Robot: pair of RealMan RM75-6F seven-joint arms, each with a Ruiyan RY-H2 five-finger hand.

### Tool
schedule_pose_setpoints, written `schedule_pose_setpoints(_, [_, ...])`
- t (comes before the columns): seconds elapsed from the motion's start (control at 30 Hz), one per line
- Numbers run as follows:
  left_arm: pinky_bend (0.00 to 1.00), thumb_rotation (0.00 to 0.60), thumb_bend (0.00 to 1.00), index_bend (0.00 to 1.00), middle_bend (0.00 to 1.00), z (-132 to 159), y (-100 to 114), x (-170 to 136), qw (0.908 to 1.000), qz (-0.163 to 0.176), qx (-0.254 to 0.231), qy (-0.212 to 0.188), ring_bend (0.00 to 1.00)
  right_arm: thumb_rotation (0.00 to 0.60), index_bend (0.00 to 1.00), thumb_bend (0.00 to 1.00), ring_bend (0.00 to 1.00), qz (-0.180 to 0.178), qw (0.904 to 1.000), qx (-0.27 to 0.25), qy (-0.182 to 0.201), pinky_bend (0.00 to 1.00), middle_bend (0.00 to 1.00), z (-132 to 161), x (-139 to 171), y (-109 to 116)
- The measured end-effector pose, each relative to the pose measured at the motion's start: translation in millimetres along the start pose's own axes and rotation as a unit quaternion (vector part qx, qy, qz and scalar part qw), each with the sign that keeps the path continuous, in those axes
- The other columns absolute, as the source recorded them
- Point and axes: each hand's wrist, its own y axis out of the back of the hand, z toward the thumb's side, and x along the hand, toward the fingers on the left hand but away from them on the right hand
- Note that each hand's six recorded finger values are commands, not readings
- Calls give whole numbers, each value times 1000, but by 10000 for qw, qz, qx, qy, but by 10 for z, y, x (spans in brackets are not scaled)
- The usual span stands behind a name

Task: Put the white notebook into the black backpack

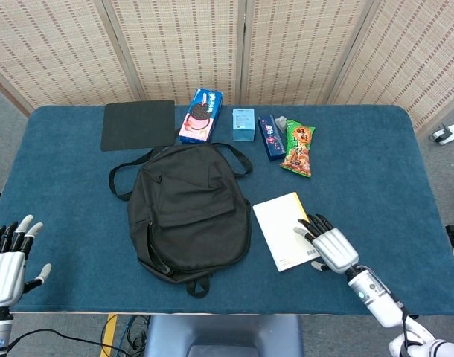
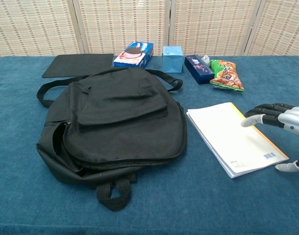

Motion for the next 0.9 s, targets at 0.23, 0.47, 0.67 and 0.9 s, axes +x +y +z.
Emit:
schedule_pose_setpoints(0.23, [33,600,281,183,63,-5,-11,1,10000,-16,-1,18,44,600,164,0,0,79,10000,46,-14,52,91,-22,-65,-62])
schedule_pose_setpoints(0.47, [33,600,281,183,63,9,-16,19,10000,-25,-1,-2,44,600,163,85,0,104,9999,65,14,52,107,-18,-150,-75])
schedule_pose_setpoints(0.67, [33,600,281,183,63,1,-1,21,10000,-14,11,6,44,600,236,368,8,20,10000,9,76,51,182,1,-248,-27])
schedule_pose_setpoints(0.9, [33,600,281,183,63,-8,10,21,10000,-11,10,14,44,600,297,496,48,-49,9998,29,198,51,227,39,-382,41])
